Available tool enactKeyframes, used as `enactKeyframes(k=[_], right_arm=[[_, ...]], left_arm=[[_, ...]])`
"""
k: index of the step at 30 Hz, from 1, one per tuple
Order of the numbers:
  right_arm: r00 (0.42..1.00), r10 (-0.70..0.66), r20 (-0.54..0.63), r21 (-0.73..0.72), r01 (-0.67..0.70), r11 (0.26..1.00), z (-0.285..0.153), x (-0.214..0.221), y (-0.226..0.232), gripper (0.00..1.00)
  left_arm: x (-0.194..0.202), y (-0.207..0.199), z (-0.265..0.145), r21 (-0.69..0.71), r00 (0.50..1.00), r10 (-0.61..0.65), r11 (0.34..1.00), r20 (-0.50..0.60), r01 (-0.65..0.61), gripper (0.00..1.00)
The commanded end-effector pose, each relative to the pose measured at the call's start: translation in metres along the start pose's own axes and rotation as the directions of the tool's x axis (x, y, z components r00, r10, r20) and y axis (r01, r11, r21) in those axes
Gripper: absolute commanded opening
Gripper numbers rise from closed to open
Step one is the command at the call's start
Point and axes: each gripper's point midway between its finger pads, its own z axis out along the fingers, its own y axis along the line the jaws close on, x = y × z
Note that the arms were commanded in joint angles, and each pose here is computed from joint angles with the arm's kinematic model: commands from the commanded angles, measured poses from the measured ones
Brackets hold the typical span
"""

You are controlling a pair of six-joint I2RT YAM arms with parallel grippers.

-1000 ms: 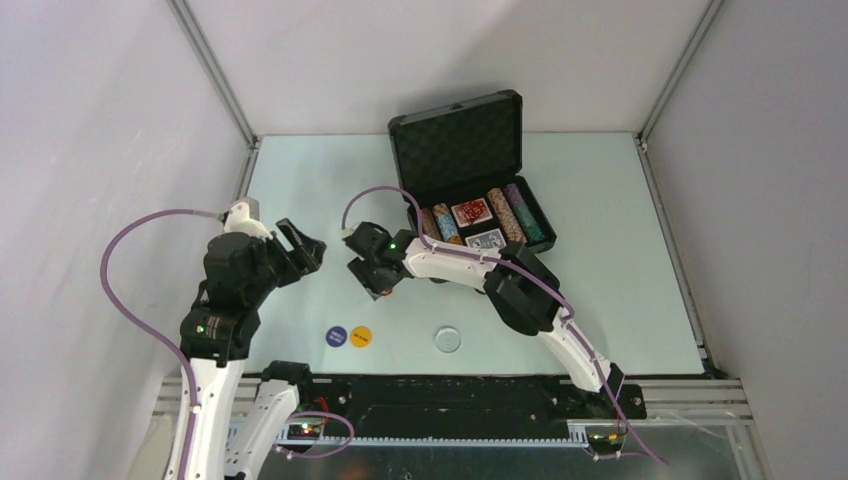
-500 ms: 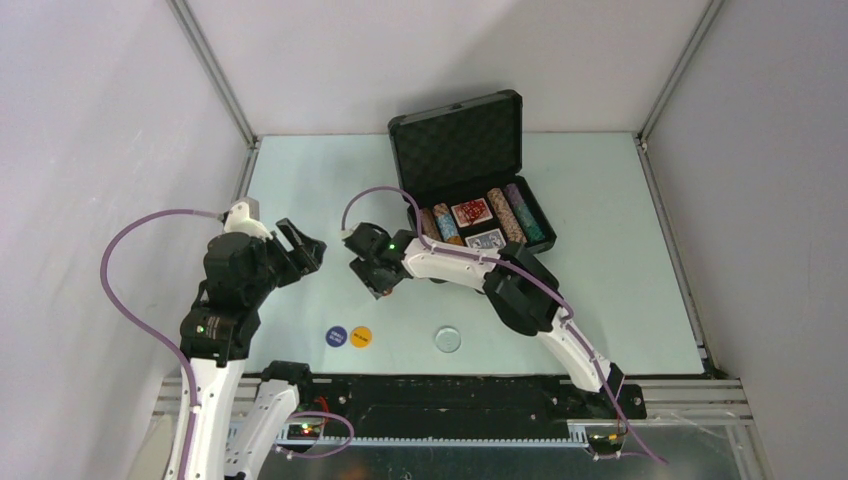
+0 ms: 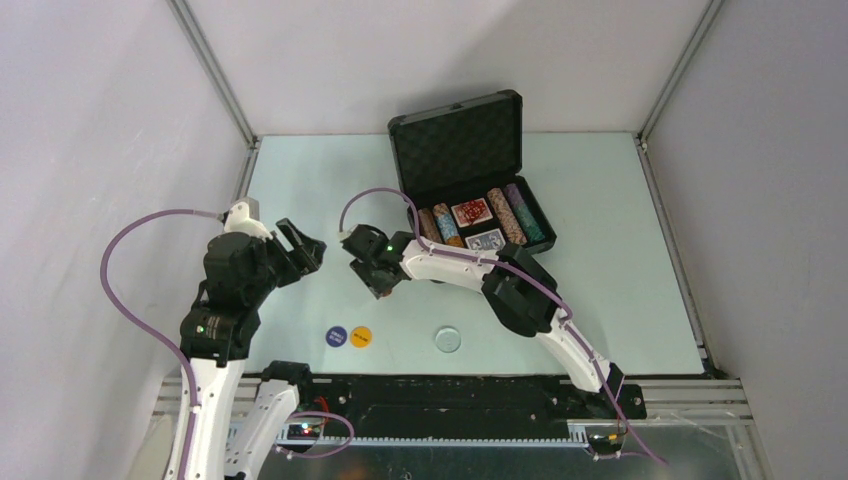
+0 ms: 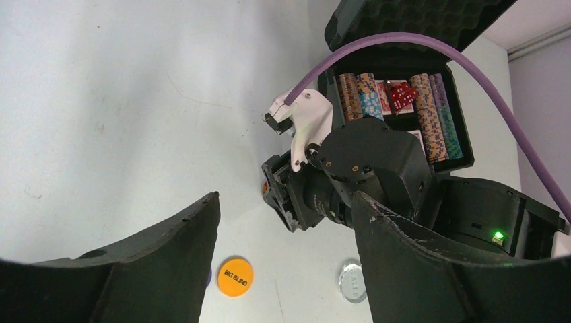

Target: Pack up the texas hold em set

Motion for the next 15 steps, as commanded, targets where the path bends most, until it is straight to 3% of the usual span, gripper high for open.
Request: enactKeyframes(k=[1,15], right_arm=[[0.991,-0.016,-0.131,0.030,0.020,0.999,0.020,0.041,-0.004,0.42],[0.999,-0.012,0.039,0.005,0.012,1.000,-0.023,-0.018,-0.010,0.42]], left_arm=[[-0.005,-0.003,0.000,0.014,1.000,-0.002,1.000,0.020,0.002,0.77],[-0.006,-0.003,-0.001,0.017,1.000,-0.003,1.000,0.025,0.003,0.77]])
